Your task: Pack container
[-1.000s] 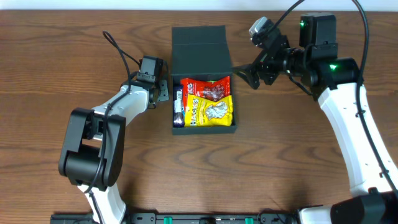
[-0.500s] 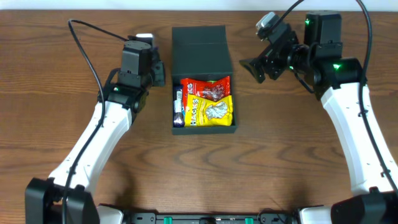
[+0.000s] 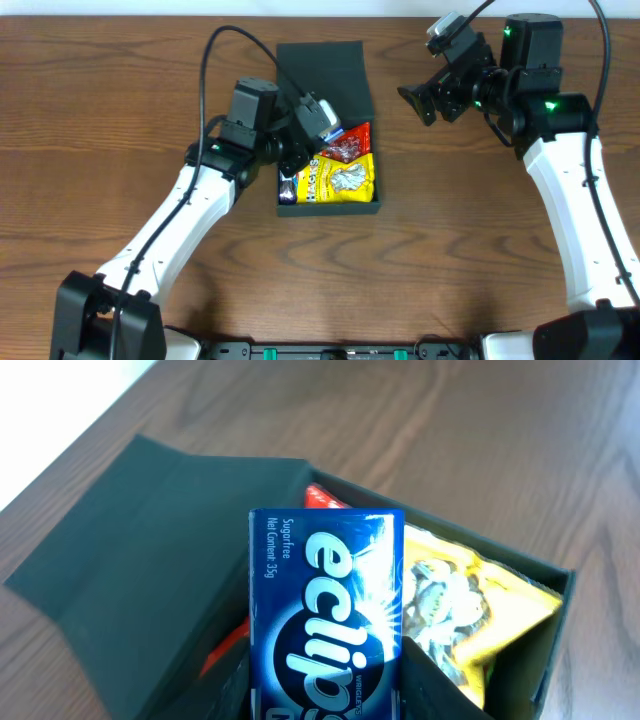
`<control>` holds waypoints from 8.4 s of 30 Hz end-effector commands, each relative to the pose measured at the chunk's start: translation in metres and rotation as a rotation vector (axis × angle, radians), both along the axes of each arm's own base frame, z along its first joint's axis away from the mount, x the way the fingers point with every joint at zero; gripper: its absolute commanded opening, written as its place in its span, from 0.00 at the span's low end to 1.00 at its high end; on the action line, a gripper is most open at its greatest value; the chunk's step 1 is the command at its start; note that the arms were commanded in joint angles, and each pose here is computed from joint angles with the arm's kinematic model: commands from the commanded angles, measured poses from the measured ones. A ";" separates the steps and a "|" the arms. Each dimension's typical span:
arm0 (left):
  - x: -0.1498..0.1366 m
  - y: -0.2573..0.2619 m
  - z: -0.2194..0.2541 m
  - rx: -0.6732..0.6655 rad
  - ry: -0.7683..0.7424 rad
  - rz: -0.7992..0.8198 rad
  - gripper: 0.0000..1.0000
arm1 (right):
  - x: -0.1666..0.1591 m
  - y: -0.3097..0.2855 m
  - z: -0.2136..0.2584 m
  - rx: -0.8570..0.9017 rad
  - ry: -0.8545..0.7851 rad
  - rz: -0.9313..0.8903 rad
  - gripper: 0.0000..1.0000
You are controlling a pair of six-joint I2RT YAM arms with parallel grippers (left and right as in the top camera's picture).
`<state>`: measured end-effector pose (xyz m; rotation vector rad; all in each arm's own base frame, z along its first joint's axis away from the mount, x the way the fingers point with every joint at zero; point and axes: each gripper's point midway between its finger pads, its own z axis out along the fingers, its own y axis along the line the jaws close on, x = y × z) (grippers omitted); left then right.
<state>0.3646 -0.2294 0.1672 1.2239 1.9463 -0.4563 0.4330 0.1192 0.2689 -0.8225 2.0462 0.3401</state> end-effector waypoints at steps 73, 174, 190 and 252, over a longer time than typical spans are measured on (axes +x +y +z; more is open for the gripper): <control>0.193 0.118 -0.140 -0.529 0.830 0.978 0.06 | 0.097 0.036 -0.252 0.727 0.820 -0.528 0.02; 0.075 0.138 0.050 -0.294 0.677 0.653 0.06 | 0.135 0.005 -0.189 0.713 0.538 -0.264 0.02; -0.032 0.142 0.153 -0.228 0.486 0.579 0.06 | 0.085 -0.004 -0.050 0.453 0.428 -0.236 0.02; -0.237 0.239 0.221 -0.141 -0.104 1.118 0.95 | -0.100 -0.002 0.045 0.271 0.558 -0.290 0.99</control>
